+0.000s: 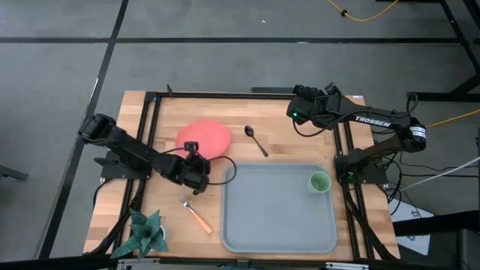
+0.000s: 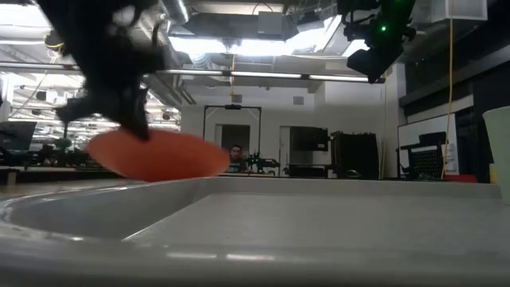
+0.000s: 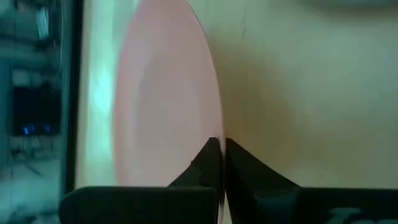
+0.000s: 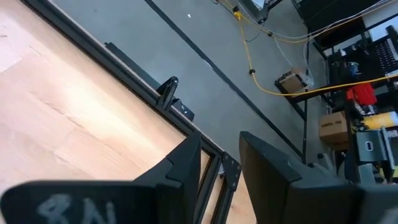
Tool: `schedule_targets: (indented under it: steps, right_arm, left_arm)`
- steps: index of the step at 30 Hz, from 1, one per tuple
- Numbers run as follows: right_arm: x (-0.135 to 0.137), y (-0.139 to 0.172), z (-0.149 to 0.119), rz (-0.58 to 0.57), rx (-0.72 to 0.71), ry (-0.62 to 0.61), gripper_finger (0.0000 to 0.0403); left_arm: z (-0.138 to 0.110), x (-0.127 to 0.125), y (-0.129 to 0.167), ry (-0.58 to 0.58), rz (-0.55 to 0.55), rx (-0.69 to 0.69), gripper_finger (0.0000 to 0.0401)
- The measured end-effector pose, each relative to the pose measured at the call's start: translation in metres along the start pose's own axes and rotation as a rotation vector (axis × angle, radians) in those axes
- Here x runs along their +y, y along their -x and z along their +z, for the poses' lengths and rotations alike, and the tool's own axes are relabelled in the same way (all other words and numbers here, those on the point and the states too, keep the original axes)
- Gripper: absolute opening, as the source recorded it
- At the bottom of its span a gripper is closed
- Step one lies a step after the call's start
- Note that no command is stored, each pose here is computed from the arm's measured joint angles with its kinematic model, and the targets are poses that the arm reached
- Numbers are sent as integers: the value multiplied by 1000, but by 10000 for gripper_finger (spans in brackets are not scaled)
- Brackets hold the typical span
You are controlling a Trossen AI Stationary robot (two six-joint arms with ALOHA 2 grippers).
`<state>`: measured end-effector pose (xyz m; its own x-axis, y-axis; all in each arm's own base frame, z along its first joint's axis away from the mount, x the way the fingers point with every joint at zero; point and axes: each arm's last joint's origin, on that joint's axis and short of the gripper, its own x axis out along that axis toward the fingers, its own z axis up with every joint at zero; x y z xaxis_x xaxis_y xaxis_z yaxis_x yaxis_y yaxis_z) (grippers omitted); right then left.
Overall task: Pick and place plate/cup/fork/spoon on tray
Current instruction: Put the pink plate on the light blue tray
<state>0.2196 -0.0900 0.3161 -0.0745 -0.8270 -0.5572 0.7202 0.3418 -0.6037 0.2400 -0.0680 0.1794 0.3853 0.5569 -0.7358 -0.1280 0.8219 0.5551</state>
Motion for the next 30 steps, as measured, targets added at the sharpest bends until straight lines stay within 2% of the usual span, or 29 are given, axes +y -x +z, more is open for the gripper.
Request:
schedule_targets:
  steps: [3, 8, 13, 16, 21, 25, 30]
  right_arm:
    - [0, 0, 0, 3, 2, 1, 115]
    - [0, 0, 0, 3, 1, 25, 115]
    - [0, 0, 0, 4, -2, 19, 115]
    - [0, 0, 0, 4, -3, 16, 115]
    - [0, 0, 1, 7, -10, 8, 115]
    - [0, 0, 2, 8, -13, 8, 115]
    - [1, 0, 2, 12, -16, 31, 115]
  left_arm:
    - [22, 0, 23, -75, -37, -79, 1]
    - [51, -12, 47, -267, -195, -238, 1]
    - [65, -23, 58, -377, -197, -396, 0]
    - [73, -29, 55, -388, -199, -451, 0]
    - [84, -46, 45, -461, -311, -546, 0]
    - [92, -66, 27, -549, -310, -603, 0]
    - [107, -86, 17, -562, -322, -757, 0]
